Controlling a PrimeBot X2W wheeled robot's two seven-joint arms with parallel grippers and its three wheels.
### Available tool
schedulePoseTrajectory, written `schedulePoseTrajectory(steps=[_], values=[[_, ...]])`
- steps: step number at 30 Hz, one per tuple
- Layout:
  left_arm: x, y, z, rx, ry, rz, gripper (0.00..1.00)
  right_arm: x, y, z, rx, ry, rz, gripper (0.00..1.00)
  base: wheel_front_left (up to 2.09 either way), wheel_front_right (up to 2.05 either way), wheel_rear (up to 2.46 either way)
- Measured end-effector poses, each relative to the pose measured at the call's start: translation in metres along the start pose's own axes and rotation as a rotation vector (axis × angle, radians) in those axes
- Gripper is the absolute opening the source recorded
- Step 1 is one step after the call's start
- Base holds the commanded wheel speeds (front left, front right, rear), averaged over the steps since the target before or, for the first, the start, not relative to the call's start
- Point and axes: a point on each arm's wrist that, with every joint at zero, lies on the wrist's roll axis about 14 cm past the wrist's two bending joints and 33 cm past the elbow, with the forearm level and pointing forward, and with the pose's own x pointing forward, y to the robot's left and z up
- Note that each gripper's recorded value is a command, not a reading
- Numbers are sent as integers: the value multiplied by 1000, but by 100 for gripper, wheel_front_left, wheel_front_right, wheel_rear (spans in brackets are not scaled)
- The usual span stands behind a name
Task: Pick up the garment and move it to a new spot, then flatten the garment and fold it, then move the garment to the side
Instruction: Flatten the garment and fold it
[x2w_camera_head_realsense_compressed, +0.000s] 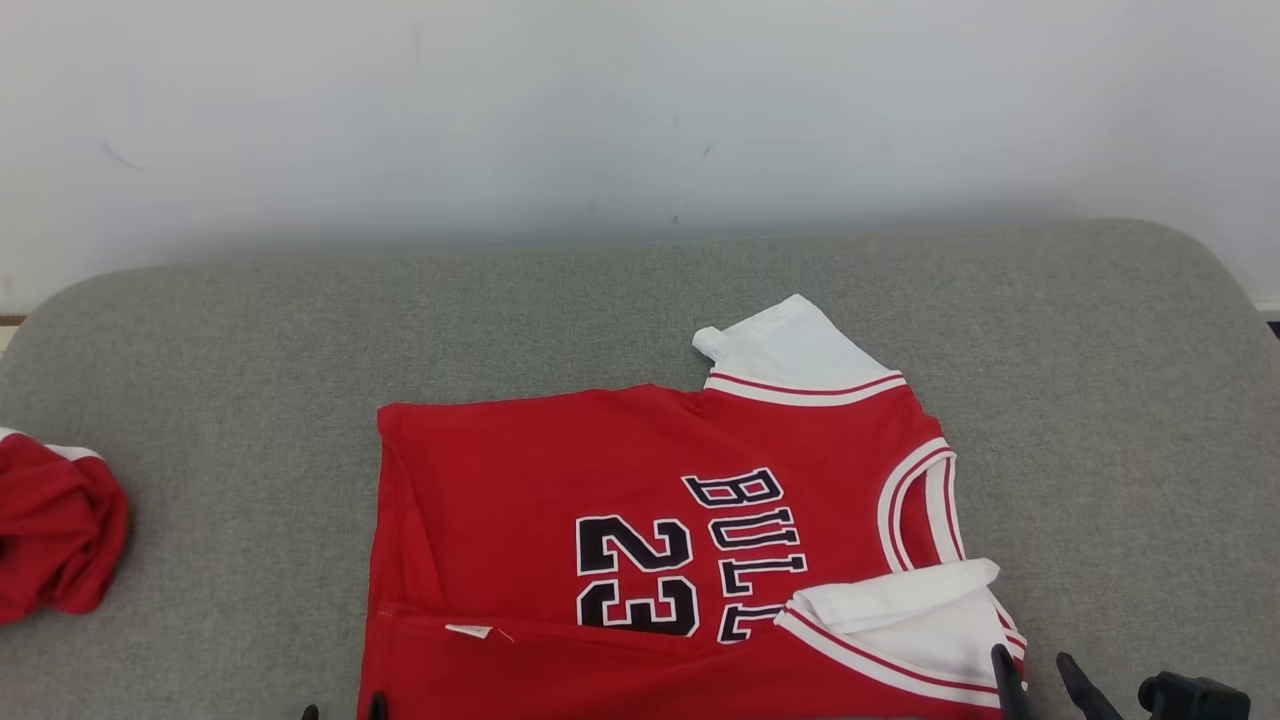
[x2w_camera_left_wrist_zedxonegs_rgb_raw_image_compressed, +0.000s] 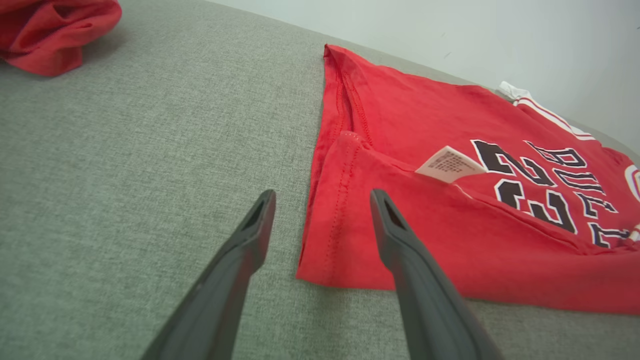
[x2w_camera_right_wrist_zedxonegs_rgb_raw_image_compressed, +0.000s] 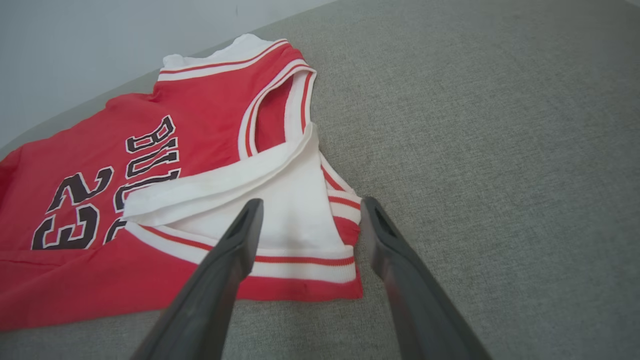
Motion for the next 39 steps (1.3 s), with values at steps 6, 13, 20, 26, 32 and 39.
schedulePoseTrajectory(steps=[6,13,20,26,32,39], values=[[-1,5,27,32,-88,22,100,3,12,28,-35,-136,26,100,0,0,0],[-6,4,73,101,-234,37,100,5,27,59,-110,-291,59,100,0,0,0],[-15,-1,98,162,-320,44,100,3,38,72,-154,-361,76,100,0,0,0],[-23,-3,105,168,-344,56,100,-2,44,73,-143,-388,76,100,0,0,0],[-27,-3,100,187,-333,60,100,-2,50,70,-151,-385,84,100,0,0,0],[-23,3,92,168,-301,62,100,1,50,68,-152,-378,81,100,0,0,0]])
